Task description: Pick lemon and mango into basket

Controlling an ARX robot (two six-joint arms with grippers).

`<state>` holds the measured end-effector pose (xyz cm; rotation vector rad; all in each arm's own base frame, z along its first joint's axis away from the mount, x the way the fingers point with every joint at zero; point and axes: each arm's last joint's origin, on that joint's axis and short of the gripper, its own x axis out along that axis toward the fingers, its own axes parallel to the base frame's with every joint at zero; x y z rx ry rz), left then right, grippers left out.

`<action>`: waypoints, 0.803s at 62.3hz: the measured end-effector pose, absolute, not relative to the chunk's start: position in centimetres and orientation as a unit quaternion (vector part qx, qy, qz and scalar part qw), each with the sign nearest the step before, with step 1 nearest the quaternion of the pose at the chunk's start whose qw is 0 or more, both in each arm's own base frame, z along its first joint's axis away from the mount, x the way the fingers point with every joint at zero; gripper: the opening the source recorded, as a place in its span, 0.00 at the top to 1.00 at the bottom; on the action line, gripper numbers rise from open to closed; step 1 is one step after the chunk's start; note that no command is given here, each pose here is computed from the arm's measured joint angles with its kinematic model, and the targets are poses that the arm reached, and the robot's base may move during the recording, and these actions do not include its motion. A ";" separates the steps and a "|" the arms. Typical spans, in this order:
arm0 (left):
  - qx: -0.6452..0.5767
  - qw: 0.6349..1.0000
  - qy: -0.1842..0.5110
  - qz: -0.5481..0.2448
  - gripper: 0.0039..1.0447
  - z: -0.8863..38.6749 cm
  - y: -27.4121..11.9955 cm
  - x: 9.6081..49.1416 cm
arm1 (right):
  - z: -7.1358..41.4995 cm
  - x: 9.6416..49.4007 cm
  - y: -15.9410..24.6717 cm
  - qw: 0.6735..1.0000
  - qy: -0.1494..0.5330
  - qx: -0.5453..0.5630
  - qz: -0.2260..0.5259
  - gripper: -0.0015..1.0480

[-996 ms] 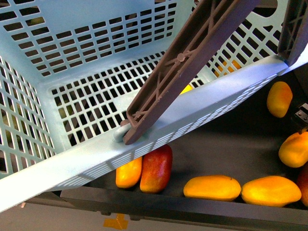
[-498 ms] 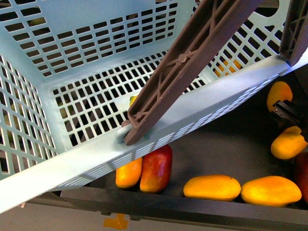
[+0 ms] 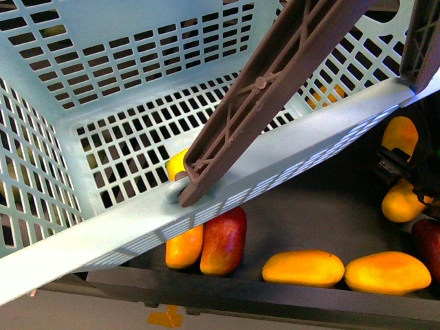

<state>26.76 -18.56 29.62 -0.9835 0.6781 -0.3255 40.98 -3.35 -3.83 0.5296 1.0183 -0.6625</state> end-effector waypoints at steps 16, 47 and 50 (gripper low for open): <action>-0.461 0.814 0.318 -0.153 0.96 29.6 -18.6 26.8 | -1.5 40.2 -3.4 0.802 0.448 0.247 -0.308 0.44; -0.461 0.815 0.318 -0.153 0.96 29.6 -18.6 26.8 | 17.0 33.5 -4.5 0.896 0.292 0.271 -0.195 0.44; -0.461 0.814 0.318 -0.153 0.96 29.6 -18.6 26.8 | 19.2 32.6 -4.3 0.906 0.269 0.274 -0.178 0.44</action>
